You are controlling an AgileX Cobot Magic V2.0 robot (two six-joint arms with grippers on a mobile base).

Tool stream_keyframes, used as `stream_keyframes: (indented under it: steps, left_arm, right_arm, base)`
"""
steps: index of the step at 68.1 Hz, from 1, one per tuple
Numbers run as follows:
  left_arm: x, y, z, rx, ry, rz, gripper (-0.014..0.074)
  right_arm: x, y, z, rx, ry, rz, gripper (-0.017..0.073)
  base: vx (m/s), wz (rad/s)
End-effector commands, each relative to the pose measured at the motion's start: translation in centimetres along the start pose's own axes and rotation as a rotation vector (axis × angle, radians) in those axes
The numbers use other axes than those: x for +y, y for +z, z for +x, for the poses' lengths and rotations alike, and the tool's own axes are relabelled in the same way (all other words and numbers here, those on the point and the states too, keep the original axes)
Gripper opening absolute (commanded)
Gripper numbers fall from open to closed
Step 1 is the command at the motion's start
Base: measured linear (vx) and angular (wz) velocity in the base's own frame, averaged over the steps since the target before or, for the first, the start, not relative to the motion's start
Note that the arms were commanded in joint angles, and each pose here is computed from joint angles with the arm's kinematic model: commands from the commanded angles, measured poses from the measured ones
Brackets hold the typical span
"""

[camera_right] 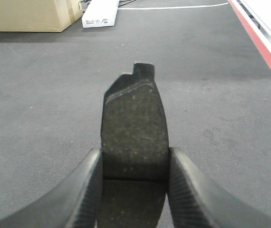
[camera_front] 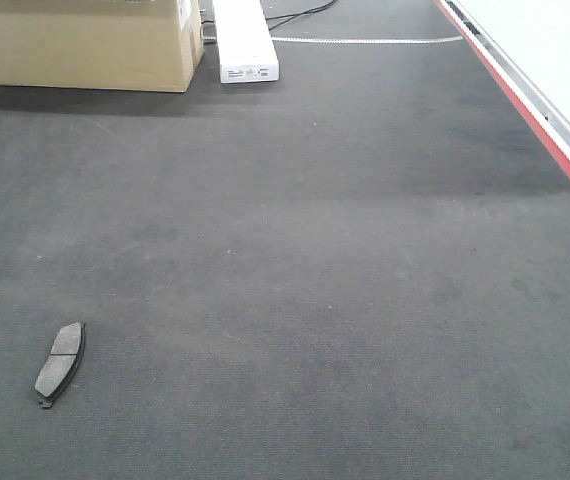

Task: Move and align brake pads A on conveyor
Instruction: 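Open the left gripper to release the pad on the belt, lift away, then lower the right gripper with its pad onto the belt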

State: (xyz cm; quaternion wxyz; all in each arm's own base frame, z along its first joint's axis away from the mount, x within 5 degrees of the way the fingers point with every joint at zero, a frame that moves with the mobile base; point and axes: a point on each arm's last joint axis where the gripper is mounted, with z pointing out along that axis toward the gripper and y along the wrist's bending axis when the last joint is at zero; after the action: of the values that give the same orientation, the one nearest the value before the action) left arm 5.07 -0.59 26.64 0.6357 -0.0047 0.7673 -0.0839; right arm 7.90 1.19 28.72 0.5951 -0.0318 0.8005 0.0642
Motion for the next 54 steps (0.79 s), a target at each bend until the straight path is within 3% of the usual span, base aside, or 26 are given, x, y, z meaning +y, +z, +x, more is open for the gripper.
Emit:
stream_keyframes:
  steps: [1, 11, 28, 54]
  left_arm:
    - [-0.3, -0.1, -1.4, -0.09, -0.004, 0.022, 0.0351]
    - [-0.3, -0.1, -1.4, -0.09, -0.004, 0.022, 0.0351]
    - [-0.3, -0.1, -1.4, -0.09, -0.004, 0.021, 0.0351]
    - [-0.3, -0.1, -1.4, -0.09, -0.004, 0.021, 0.0351]
  right_arm:
    - [0.0, -0.3, -1.9, -0.124, -0.013, 0.003, -0.0007]
    - [0.1, -0.1, -1.4, -0.065, 0.057, -0.002, -0.0007]
    - [0.0, 1.8, -1.4, 0.003, 0.063, 0.0, -0.0006]
    - [0.0, 10.9, -3.5, 0.408, 0.078, 0.024, 0.0004]
  base:
    - [0.0, 0.0]
    - [0.0, 0.0]
    - [0.0, 0.0]
    - [0.0, 0.0]
